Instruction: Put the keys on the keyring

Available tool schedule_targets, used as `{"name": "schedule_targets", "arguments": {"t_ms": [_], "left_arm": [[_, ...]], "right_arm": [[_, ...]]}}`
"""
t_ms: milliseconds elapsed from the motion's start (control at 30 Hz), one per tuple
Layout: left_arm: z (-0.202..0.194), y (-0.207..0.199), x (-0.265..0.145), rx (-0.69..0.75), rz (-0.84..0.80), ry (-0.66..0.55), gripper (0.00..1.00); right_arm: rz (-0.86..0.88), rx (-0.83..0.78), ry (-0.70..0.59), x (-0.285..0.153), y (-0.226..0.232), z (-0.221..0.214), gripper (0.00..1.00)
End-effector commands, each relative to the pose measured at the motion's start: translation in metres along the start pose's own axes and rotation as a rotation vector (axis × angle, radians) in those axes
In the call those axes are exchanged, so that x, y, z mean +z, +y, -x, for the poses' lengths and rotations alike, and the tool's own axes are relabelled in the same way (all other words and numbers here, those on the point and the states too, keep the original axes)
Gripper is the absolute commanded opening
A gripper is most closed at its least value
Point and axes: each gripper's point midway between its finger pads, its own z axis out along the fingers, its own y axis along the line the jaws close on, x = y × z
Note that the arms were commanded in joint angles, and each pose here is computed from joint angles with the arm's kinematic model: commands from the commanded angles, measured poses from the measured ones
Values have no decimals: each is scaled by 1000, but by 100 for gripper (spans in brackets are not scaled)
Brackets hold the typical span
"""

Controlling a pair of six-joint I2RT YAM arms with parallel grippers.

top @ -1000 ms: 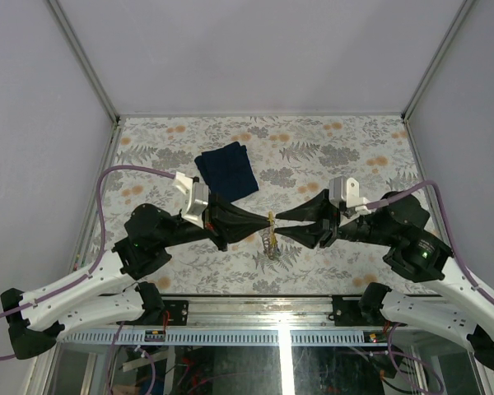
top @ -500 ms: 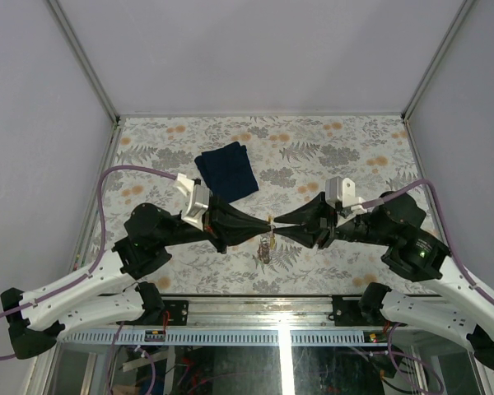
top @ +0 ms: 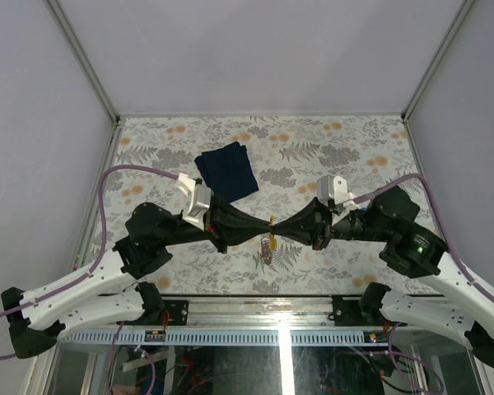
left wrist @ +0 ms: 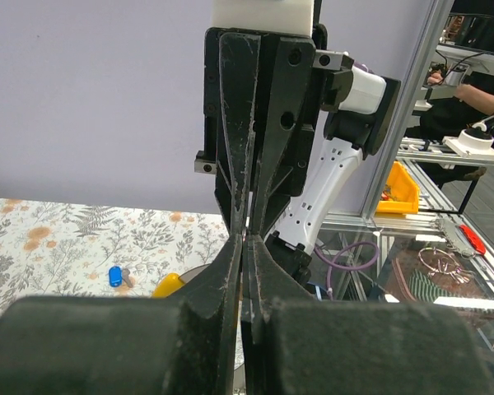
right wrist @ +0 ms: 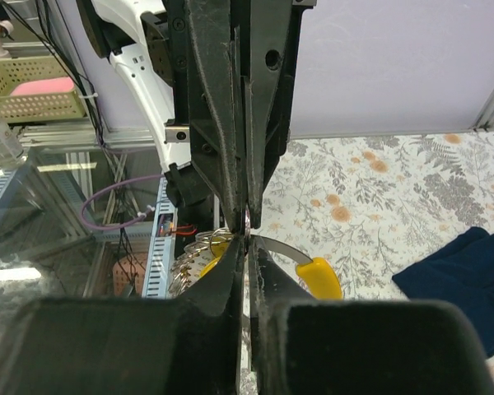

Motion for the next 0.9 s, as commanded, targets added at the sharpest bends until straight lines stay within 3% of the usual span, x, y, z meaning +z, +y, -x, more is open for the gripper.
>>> {"name": "schedule_targets", "arguments": {"t_ms": [0,233,667,867], "left_arm": [[44,-13,2,70,-38,-121,0],[34,-7,1,89,-10,-35,20],[8,8,-5,99,62,118,26],[-7,9,-4,91,46,182,31]], "right_arm": [[26,-13,32,-3,6,14,0],[-2,-20,160,-14,4,11,0],[-54,100,602,-40,-6,-27,0],[-50,141,669,-40,-6,-27,0]]}}
